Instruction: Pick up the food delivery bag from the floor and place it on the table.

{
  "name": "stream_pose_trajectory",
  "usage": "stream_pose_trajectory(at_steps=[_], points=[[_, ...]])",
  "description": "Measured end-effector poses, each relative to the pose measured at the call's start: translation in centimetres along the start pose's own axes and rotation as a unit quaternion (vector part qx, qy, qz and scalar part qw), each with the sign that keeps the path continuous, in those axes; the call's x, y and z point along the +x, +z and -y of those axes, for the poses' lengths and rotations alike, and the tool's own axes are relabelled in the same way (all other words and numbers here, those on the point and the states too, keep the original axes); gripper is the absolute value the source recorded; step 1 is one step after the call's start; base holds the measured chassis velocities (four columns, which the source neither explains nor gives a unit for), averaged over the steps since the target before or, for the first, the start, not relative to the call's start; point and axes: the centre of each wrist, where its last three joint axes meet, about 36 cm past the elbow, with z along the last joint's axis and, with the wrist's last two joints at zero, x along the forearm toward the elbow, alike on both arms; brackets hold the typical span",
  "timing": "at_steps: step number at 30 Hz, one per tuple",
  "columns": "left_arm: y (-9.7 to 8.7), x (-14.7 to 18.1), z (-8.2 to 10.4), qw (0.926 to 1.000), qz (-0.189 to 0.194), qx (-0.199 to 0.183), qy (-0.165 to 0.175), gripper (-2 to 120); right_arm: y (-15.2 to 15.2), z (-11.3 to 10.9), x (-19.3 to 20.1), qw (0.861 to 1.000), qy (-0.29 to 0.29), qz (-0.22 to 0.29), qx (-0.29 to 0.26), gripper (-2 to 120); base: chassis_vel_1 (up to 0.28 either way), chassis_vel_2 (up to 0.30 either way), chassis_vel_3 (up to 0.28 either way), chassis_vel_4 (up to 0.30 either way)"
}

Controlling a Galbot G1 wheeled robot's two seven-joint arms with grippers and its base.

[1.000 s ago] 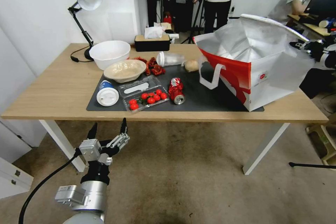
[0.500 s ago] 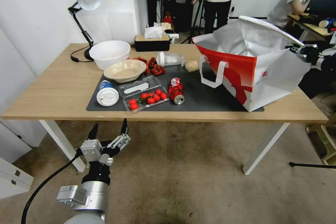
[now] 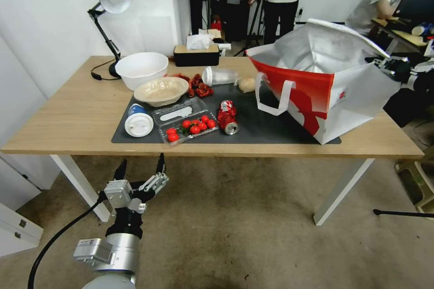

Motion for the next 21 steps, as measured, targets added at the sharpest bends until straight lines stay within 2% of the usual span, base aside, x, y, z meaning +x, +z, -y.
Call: stream_pose_trajectory(at_steps=[3, 5, 7, 9, 10, 12, 13, 16, 19, 21], points=[[0.0, 0.0, 0.01, 1.0, 0.0, 0.001, 0.0, 100, -0.02, -0.02, -0.1, 1.0, -0.01, 0.005, 0.014, 37, 0.0, 0.0, 0.0, 0.0], [0.02, 0.02, 0.07, 1.0, 0.0, 0.002, -0.001, 100, 0.16, -0.01, -0.35, 0.999, -0.023, 0.015, 0.038, 58, 0.0, 0.0, 0.0, 0.0], [0.04, 0.07, 0.07, 1.0, 0.0, 0.002, -0.001, 100, 0.19, 0.0, -0.39, 0.999, -0.024, 0.016, 0.042, 62, 0.0, 0.0, 0.0, 0.0], [0.08, 0.16, 0.08, 1.0, 0.0, 0.002, -0.002, 100, 0.16, 0.12, -0.47, 0.998, -0.025, 0.02, 0.049, 74, 0.0, 0.0, 0.0, 0.0], [0.08, 0.16, 0.08, 1.0, 0.0, 0.002, -0.002, 100, 0.16, 0.12, -0.47, 0.998, -0.025, 0.02, 0.049, 74, 0.0, 0.0, 0.0, 0.0], [0.08, 0.2, 0.11, 1.0, 0.001, 0.002, -0.003, 100, 0.04, 0.33, -0.59, 0.998, -0.025, 0.025, 0.058, 84, 0.0, 0.0, 0.0, 0.0], [0.08, 0.2, 0.11, 1.0, 0.001, 0.002, -0.003, 100, 0.04, 0.33, -0.59, 0.998, -0.025, 0.025, 0.058, 84, 0.0, 0.0, 0.0, 0.0], [-0.03, 0.23, 0.16, 1.0, 0.003, 0.002, -0.002, 100, -0.06, 0.44, -0.73, 0.996, -0.031, 0.032, 0.077, 97, 0.0, 0.0, 0.0, 0.0], [-0.05, 0.25, 0.14, 1.0, 0.004, 0.002, -0.002, 100, -0.08, 0.46, -0.78, 0.995, -0.033, 0.036, 0.089, 99, 0.0, 0.0, 0.0, 0.0], [-0.11, 0.3, 0.12, 1.0, 0.006, 0.002, -0.002, 100, -0.07, 0.55, -0.91, 0.992, -0.034, 0.045, 0.115, 100, 0.0, 0.0, 0.0, 0.0]])
